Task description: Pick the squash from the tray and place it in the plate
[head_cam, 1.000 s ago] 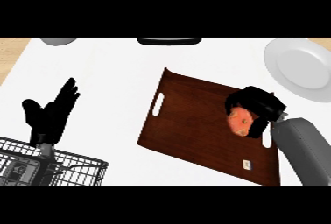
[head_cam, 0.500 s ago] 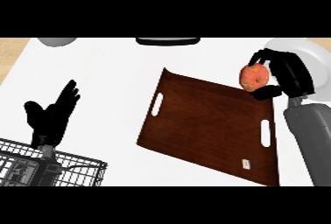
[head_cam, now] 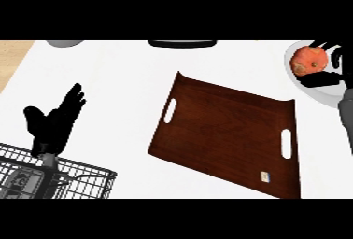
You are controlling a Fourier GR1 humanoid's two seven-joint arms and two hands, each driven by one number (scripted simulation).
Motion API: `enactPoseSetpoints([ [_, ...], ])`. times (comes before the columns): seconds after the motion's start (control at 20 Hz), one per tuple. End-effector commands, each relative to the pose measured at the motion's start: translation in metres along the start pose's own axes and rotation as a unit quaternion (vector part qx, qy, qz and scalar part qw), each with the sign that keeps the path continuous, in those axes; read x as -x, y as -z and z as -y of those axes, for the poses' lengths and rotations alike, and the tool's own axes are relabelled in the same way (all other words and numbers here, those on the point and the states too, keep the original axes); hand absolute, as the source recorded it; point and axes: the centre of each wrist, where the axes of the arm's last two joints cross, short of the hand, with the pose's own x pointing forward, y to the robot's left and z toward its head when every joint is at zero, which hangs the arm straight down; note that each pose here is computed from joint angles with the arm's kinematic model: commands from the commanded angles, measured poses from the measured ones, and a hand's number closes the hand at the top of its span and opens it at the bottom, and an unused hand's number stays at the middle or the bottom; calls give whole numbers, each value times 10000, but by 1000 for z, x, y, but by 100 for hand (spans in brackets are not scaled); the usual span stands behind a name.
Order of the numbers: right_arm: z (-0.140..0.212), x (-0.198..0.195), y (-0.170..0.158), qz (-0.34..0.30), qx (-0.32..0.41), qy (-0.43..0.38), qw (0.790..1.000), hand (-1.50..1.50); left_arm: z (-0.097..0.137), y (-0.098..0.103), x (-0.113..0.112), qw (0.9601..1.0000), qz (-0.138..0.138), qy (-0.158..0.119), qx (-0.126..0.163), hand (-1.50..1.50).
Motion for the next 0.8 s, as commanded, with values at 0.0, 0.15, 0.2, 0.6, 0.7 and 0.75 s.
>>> enactPoseSetpoints([
  [0.0,13,32,5,-390,130,83,9991,150,17,16,0,9999,45,-86,-29,0],
  [0.15,40,67,13,-716,378,-24,9967,150,9,12,-8,10000,58,-29,-20,0],
  [0.2,28,68,13,-662,306,-38,9973,150,16,-2,-10,9999,35,9,116,0],
  [0.6,59,119,-2,-1036,-200,-579,9927,150,9,3,6,9998,94,-16,171,0],
  [0.7,70,134,-13,-960,-611,-835,9900,150,15,6,-3,9999,100,20,135,0],
  [0.75,54,133,-15,-1095,-673,-623,9898,150,10,6,2,9995,187,-30,262,0],
])
